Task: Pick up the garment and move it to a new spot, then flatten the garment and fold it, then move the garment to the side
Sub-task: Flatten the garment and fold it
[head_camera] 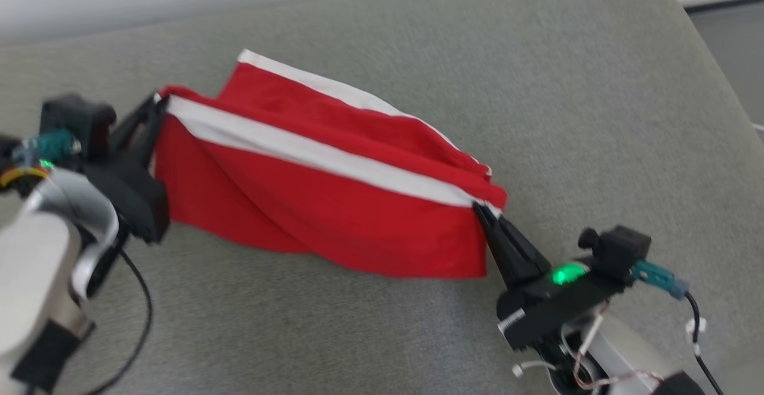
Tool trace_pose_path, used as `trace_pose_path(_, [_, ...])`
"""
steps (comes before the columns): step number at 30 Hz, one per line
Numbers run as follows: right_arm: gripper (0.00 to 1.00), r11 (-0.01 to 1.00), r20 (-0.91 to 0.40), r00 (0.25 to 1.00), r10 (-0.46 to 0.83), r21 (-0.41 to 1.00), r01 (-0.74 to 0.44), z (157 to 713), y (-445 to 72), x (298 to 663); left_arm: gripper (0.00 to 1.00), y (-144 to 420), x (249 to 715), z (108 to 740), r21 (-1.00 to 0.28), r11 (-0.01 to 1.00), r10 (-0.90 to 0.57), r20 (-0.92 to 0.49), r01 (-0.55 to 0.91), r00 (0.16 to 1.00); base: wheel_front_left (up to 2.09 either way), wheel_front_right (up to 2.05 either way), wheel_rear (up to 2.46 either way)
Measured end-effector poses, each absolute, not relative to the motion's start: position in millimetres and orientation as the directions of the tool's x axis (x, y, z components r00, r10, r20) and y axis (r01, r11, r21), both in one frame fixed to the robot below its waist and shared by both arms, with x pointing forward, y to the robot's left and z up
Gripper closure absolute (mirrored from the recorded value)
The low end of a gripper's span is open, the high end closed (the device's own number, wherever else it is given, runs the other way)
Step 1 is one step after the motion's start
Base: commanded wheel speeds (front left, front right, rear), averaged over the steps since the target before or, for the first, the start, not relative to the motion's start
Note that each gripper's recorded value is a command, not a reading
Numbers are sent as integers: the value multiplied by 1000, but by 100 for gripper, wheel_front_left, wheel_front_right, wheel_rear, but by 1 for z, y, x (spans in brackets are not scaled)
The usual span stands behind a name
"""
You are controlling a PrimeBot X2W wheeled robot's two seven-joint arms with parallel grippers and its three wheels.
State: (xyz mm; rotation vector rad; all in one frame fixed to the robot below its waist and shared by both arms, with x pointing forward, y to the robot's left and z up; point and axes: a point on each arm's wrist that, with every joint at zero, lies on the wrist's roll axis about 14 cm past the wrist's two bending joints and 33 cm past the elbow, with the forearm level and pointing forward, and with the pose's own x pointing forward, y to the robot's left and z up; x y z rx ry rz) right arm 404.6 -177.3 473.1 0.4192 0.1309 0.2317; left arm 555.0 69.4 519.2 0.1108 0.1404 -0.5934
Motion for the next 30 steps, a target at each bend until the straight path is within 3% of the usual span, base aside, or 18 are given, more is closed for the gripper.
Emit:
trace_pose_path(13, [100,927,-106,985,137,365,-90,457,-204,447,100,27,632,467,124,781,-550,-329,613,767,0,0,0])
trace_pose_path(21, [100,935,-132,986,105,350,-53,448,-212,450,100,8,648,451,131,766,-575,-298,629,762,0,0,0])
trace_pose_path(23, [56,937,-132,986,103,346,-52,448,-212,451,100,8,650,447,129,769,-572,-302,627,763,0,0,0])
trace_pose_path(24, [25,939,-129,986,104,339,-55,449,-212,451,53,8,650,445,129,769,-571,-300,626,764,0,0,0])
trace_pose_path(25, [0,942,-126,986,107,331,-60,450,-212,451,0,8,649,445,130,769,-572,-298,626,764,0,0,0])
trace_pose_path(30, [0,954,-99,989,111,291,-78,460,-214,450,0,8,648,456,102,785,-576,-245,611,780,0,0,0])
